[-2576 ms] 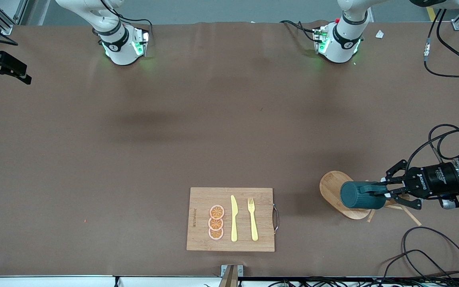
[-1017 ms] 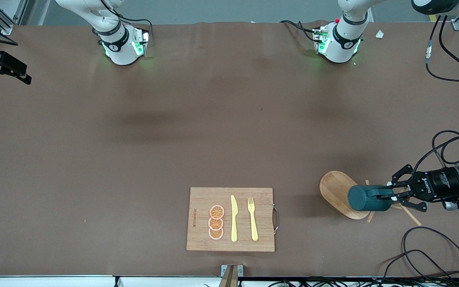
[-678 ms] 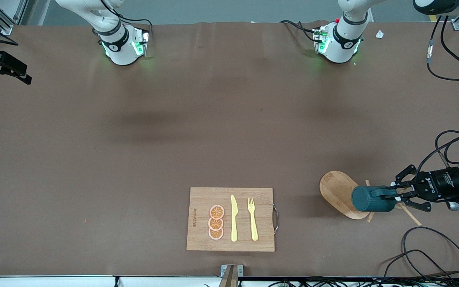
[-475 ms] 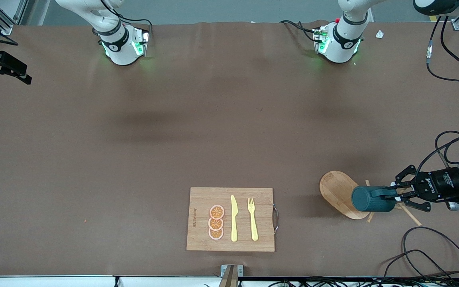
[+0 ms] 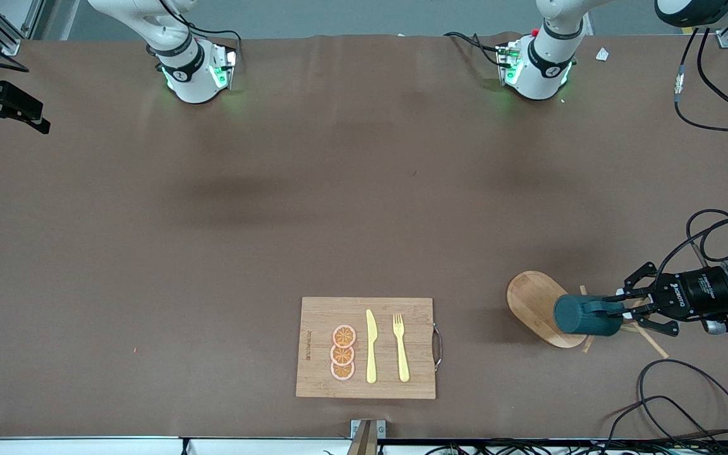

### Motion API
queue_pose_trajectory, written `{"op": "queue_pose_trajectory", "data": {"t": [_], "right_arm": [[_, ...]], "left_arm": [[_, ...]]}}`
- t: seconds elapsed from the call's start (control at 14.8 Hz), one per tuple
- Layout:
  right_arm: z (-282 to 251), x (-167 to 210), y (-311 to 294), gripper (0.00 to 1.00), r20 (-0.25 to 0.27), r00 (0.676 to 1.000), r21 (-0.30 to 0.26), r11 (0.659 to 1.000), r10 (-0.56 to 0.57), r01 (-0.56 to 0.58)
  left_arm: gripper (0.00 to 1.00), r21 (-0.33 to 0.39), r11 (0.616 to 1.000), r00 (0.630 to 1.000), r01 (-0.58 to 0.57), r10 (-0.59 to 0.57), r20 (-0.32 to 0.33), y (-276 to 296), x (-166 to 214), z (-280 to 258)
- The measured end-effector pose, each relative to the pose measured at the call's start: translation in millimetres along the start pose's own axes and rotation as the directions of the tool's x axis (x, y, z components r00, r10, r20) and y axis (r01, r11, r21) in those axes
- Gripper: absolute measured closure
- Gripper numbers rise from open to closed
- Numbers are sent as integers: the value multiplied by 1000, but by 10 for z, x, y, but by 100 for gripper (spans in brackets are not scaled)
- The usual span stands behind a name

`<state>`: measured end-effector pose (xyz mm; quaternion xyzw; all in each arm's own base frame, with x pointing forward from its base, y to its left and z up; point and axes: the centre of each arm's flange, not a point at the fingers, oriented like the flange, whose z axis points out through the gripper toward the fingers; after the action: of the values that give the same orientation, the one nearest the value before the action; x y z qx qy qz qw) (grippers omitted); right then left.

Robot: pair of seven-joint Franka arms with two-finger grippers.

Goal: Pass cup and hang on rack
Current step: 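Hang the mug handle onto a rack peg with the left gripper, then open the left gripper and release the mug on the rack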

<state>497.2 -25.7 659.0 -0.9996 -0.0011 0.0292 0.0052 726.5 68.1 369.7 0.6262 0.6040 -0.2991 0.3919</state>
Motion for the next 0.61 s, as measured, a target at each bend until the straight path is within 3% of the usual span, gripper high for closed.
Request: {"op": "queue_pose_trajectory", "data": {"t": [0.47,0.61], "right_arm": [[0,0,0,0,0,1000,0,1000,0,0],[0,0,1,0,0,1000,0,1000,0,0]], "left_arm": [[5,-6,1000,1000,-30,30,1,40,-181,-27],[0,18,997,997,-76,77,-33,32,-419,-69]]}}
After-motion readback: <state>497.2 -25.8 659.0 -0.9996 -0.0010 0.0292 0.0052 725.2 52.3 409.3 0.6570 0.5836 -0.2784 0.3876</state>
